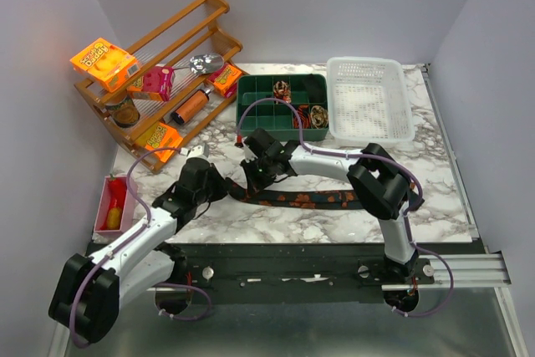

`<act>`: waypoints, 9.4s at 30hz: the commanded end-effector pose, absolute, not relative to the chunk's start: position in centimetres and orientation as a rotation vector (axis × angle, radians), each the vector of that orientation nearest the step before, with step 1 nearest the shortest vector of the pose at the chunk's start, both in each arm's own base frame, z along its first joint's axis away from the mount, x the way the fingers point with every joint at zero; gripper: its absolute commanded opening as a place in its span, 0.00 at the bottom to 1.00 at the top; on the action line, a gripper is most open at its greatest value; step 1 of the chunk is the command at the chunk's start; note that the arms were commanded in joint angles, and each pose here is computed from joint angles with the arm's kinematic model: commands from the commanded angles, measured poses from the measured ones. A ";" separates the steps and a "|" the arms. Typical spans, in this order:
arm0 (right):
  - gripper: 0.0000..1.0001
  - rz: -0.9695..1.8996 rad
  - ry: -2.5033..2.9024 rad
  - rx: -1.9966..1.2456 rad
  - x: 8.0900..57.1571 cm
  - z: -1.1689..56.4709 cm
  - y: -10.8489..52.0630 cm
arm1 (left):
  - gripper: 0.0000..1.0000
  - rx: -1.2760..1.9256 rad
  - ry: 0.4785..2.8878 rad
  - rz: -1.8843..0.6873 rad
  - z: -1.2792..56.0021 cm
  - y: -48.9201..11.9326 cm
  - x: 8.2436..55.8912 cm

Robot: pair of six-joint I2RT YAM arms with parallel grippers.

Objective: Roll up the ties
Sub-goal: Roll the tie at the center of the board.

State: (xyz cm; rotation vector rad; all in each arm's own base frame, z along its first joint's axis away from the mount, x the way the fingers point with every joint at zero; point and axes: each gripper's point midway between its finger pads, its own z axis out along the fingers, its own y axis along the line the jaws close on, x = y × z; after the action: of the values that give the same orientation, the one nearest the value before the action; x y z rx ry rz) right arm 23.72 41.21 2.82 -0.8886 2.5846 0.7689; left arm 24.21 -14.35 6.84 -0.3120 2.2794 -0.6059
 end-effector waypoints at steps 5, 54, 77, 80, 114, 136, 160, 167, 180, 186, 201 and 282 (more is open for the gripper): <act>0.02 0.786 2.576 -0.903 23.4 3.9 41.6 | 0.00 -0.254 2.283 -0.504 7.6 -14.6 24.5; 0.02 0.943 2.510 -0.787 23.7 7.4 43.0 | 0.00 -0.103 2.359 -0.146 8.1 -13.8 23.1; 0.02 0.654 2.532 -0.644 27.4 7.7 35.1 | 0.00 0.119 2.418 0.238 7.7 -14.8 22.2; 0.02 0.639 2.534 -0.631 27.6 7.7 34.4 | 0.00 0.152 2.418 0.238 7.3 -16.3 22.2; 0.02 0.628 2.601 -0.659 26.5 5.1 33.2 | 0.48 0.164 2.496 -0.291 2.3 -25.2 20.0; 0.02 0.948 2.480 -0.836 22.5 9.1 37.1 | 0.72 -0.140 2.352 -0.615 8.7 -19.8 21.2; 0.01 0.753 2.658 -0.842 22.4 0.9 35.8 | 0.65 -0.259 2.298 -1.002 4.8 -20.5 21.2; 0.01 0.762 2.653 -0.842 22.5 1.1 35.9 | 0.31 -0.257 2.276 -1.029 4.4 -21.2 22.1; 0.01 0.813 2.597 -0.854 23.1 3.5 37.1 | 0.00 -0.163 2.395 -0.804 5.0 -19.3 22.1; 0.01 0.840 2.590 -0.855 23.7 3.8 38.2 | 0.00 -0.123 2.467 -0.693 5.6 -18.3 21.9; 0.01 0.882 2.605 -0.853 23.8 3.4 39.4 | 0.00 -0.008 2.547 -0.531 7.2 -17.7 22.7; 0.01 0.655 2.618 -0.671 26.3 5.0 32.2 | 0.46 0.383 2.684 0.163 4.7 -21.6 21.3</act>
State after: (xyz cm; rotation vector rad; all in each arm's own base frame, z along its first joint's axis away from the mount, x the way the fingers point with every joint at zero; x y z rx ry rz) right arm 26.52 32.64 5.12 -0.6519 2.6206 0.6858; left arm 20.51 -18.67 4.57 0.4044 2.7171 0.2944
